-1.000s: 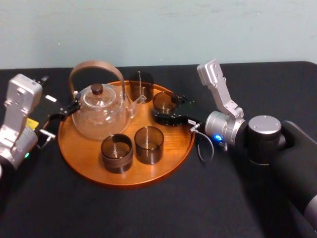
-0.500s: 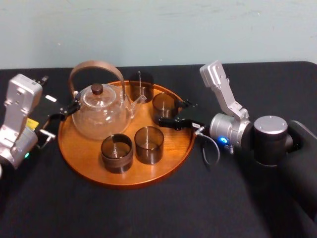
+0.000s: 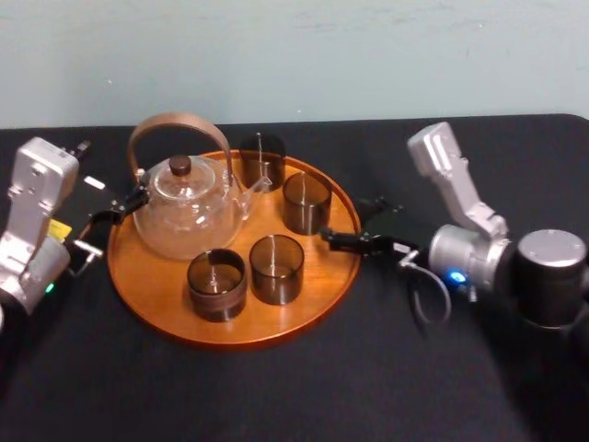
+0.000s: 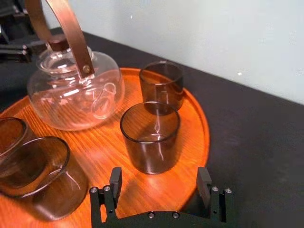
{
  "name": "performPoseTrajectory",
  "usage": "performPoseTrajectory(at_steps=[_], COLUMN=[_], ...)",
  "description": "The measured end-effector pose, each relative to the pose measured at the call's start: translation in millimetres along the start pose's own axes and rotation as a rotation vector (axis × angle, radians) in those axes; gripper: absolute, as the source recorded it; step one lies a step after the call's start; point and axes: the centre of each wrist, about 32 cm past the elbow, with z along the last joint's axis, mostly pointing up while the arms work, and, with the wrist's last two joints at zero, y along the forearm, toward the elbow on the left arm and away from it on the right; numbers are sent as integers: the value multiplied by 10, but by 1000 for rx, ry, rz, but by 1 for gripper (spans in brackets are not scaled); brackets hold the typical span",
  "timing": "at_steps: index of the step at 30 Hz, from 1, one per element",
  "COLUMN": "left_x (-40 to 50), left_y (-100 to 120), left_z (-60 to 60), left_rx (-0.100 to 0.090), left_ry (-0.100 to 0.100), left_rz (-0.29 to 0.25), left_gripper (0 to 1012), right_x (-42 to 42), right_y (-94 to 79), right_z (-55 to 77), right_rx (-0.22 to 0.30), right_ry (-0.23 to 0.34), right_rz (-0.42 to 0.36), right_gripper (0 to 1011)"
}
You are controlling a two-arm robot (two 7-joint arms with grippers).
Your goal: Pick up the glass from the table and place it on the tray.
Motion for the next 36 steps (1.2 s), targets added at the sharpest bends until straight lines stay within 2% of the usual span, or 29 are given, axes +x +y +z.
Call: performPoseTrajectory(at_steps=[5, 11, 13, 20, 36], left_x=[0, 0, 0, 0, 0], left_y=[0, 0, 0, 0, 0], left_z=[0, 0, 0, 0, 0], left_rx=[0, 0, 0, 0, 0], left_ry=[0, 0, 0, 0, 0], left_rz=[0, 0, 0, 0, 0], left_gripper=[1010, 1010, 1010, 1009, 1009], right_x=[16, 40, 40, 70, 68], right_y=[-248, -608, -645, -918, -908], right_z=[1, -19, -24, -82, -83], right_rx=[40, 119, 129, 202, 203], right_ry=[-3, -5, -5, 12, 13], right_rz=[-25, -97, -108, -223, -220], right_gripper=[1002, 1002, 1002, 1002, 1002])
